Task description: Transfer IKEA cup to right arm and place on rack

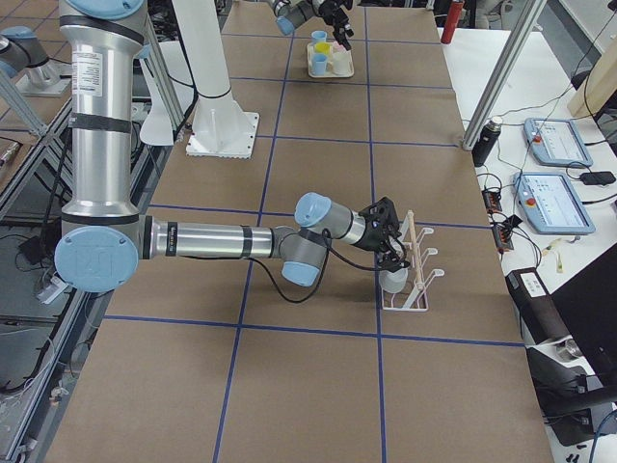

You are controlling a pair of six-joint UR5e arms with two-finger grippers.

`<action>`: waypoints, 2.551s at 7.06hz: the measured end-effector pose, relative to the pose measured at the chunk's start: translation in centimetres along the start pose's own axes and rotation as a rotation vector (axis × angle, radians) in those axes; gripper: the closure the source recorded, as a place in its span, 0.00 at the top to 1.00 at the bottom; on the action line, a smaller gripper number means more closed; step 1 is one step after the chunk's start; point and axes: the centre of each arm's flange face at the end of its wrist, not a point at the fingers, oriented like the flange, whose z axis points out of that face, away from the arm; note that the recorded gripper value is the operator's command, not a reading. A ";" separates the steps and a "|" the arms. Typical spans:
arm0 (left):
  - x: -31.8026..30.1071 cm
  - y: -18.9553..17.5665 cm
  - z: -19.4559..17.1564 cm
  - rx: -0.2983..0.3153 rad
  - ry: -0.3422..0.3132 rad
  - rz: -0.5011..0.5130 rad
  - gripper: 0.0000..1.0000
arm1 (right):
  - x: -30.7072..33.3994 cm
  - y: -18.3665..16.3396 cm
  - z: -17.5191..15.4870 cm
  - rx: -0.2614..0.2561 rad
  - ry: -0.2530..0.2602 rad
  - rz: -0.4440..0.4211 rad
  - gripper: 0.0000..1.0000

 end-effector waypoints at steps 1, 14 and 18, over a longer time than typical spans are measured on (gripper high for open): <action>-1.9 -1.5 -2.4 -0.038 -0.061 0.102 0.99 | -1.7 -0.9 -1.2 -0.032 -0.034 0.004 1.00; -24.1 -16.3 -11.5 -0.547 -0.784 0.618 0.83 | -27.9 -10.0 0.2 -0.349 -0.423 0.532 1.00; -26.2 -14.8 -10.4 -0.618 -0.788 0.647 0.76 | -28.2 -9.8 0.3 -0.355 -0.426 0.534 1.00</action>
